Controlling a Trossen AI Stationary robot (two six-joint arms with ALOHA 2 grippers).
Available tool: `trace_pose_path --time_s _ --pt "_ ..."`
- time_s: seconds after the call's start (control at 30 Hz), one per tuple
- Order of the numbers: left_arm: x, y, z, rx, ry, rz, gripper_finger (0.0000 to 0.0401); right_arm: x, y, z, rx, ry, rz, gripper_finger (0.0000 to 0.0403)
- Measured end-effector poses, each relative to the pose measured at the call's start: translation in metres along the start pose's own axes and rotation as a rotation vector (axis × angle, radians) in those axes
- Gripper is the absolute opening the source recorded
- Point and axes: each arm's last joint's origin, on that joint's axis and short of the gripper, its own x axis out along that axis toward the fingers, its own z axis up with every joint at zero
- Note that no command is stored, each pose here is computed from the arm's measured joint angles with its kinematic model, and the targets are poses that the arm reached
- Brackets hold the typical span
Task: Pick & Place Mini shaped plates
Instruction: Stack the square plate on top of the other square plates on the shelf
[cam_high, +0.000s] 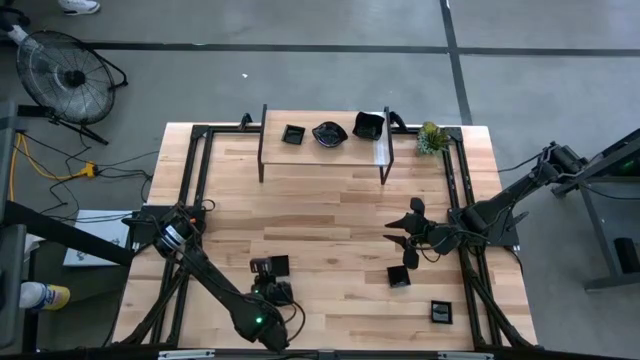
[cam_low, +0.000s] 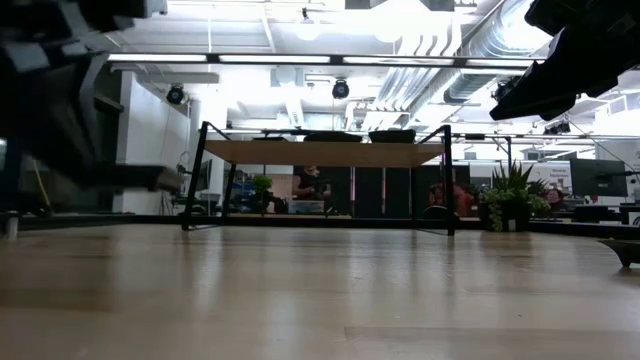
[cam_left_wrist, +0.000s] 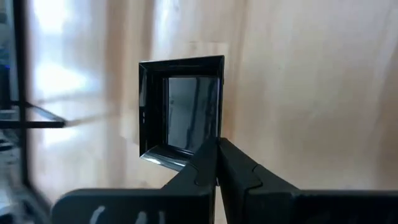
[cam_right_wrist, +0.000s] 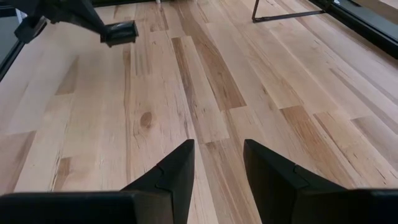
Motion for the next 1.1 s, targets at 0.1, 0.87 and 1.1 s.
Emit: trace_pose_path --time_s 0.1,0.87,1.1 --pt "-0.003 0.007 0.005 0.028 0.013 0.025 0.0001 0.0 0.0 0.0 0.0 0.0 0.0 0.0134" --pt "-0.018 0.105 0.065 0.258 -0.189 0.118 0.0001 0.0 0.0 0.0 -0.006 -0.002 -0.009 0.0134" --pt "-0.014 0.137 0.039 0.211 -0.293 0.085 0.0001 0.0 0.0 0.0 -0.024 -0.003 -0.009 0.0134"
